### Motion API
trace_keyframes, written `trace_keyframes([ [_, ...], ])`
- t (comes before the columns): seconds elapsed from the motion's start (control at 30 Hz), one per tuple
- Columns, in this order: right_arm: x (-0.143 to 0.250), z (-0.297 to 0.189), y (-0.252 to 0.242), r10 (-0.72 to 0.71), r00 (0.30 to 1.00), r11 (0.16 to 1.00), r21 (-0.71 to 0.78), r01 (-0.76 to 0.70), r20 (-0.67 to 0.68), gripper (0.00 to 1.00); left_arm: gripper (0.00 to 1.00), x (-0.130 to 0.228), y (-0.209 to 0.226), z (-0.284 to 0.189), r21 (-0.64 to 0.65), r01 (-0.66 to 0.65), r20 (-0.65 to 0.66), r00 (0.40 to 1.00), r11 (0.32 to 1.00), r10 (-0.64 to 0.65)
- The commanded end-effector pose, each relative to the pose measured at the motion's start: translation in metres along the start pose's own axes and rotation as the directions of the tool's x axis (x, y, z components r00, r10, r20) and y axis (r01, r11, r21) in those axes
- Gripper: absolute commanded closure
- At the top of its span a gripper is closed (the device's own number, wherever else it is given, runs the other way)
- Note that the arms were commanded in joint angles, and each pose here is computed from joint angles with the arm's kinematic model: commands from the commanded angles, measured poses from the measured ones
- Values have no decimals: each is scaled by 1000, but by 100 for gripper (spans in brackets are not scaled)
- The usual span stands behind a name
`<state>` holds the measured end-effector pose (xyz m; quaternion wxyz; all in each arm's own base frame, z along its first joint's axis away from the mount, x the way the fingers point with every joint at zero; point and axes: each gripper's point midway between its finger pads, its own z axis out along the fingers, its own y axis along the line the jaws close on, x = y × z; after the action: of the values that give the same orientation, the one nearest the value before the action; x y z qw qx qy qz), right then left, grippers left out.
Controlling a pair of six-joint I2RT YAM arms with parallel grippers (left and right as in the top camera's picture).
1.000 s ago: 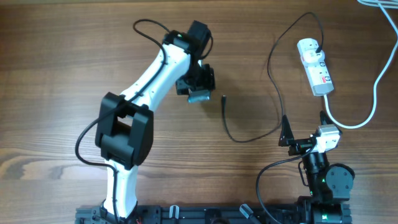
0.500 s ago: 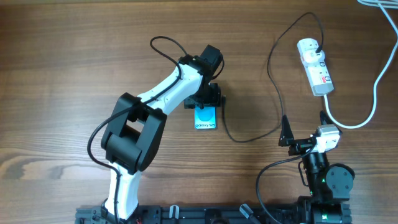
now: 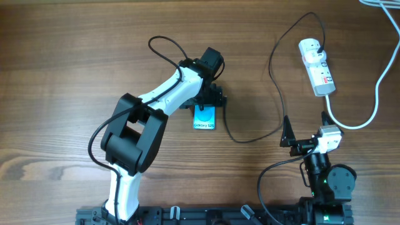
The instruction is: Plug charger to phone and switch on socket
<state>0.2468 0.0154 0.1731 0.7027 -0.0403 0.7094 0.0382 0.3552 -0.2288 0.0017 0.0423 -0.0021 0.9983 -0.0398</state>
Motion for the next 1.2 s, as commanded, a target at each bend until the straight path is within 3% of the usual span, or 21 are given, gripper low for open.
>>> trace_keyframes([
  [0.0, -1, 0, 0, 10, 1000, 1000, 3, -10, 4, 0, 9, 14, -1, 4, -25, -13, -20, 1000, 1000, 12],
  [0.2, -1, 0, 0, 10, 1000, 1000, 3, -10, 4, 0, 8, 18, -8, 4, -110, -74, 34, 996, 991, 79],
  [0.67, -1, 0, 0, 10, 1000, 1000, 2, -10, 5, 0, 9, 14, -1, 4, -113, -12, 41, 999, 993, 17],
  [1.17, -1, 0, 0, 10, 1000, 1000, 2, -10, 5, 0, 22, 31, 13, 25, -134, -10, 7, 1000, 991, 11],
])
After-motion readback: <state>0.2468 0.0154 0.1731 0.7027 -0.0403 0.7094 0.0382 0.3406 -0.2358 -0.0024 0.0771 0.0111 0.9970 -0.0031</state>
